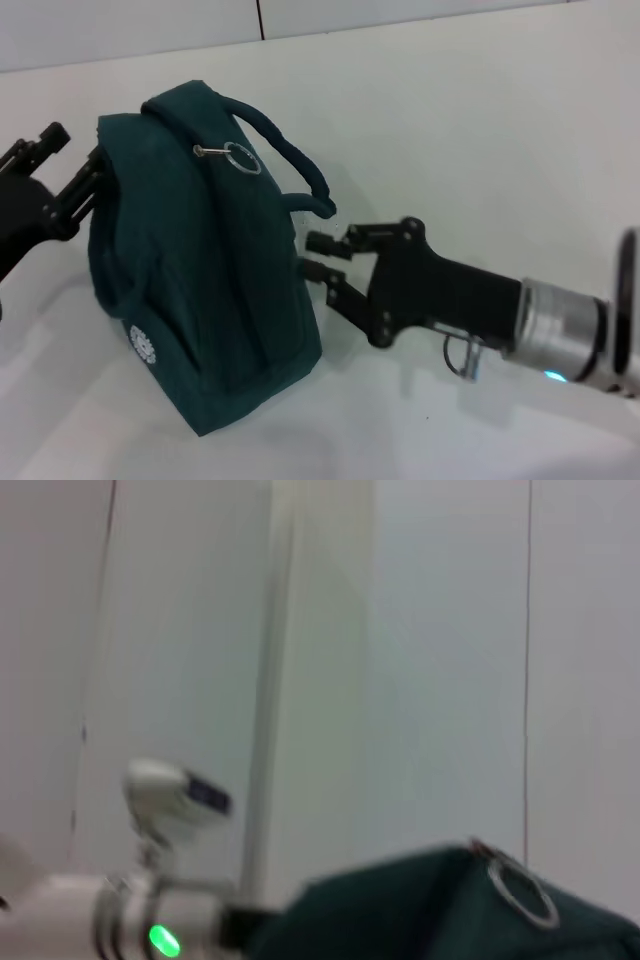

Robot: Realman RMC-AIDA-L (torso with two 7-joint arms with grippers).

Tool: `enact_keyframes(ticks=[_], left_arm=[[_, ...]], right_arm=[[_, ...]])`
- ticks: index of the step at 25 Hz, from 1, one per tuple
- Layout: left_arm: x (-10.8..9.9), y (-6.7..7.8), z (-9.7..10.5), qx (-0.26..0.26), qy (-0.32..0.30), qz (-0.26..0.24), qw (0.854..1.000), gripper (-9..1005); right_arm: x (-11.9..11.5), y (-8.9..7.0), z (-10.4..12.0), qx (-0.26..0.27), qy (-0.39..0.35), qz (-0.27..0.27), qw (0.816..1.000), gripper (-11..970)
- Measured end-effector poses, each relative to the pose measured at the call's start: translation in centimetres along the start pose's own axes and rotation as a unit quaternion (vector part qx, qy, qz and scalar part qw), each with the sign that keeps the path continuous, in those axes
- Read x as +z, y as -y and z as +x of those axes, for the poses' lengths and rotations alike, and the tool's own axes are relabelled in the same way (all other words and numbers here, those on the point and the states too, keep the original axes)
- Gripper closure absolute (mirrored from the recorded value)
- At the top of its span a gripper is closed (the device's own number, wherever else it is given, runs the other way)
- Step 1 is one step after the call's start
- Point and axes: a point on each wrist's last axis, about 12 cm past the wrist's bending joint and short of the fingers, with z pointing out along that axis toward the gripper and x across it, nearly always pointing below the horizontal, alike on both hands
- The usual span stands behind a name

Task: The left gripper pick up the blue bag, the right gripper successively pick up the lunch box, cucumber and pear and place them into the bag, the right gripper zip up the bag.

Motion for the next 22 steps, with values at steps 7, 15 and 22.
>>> enact_keyframes(ticks=[7, 15, 22], left_arm=[[1.4, -0.1, -0.2, 0.025, 0.008, -0.018, 1.0, 358], [-1.8, -0.6, -0.3, 0.011, 0.051, -0.08, 0.995, 355], [-2.8, -0.1, 0.2, 0.003, 0.05, -0.078, 0.996, 352]], right_arm=[[-1.1, -1.4, 0.0, 0.003, 0.012, -0.013, 1.0, 773], [-3.6, 0.4, -0.8, -0.017, 0.043, 0.078, 0.996, 773], [-1.5, 1.3, 0.7, -0.012, -0.03, 0.072, 0.997, 774]])
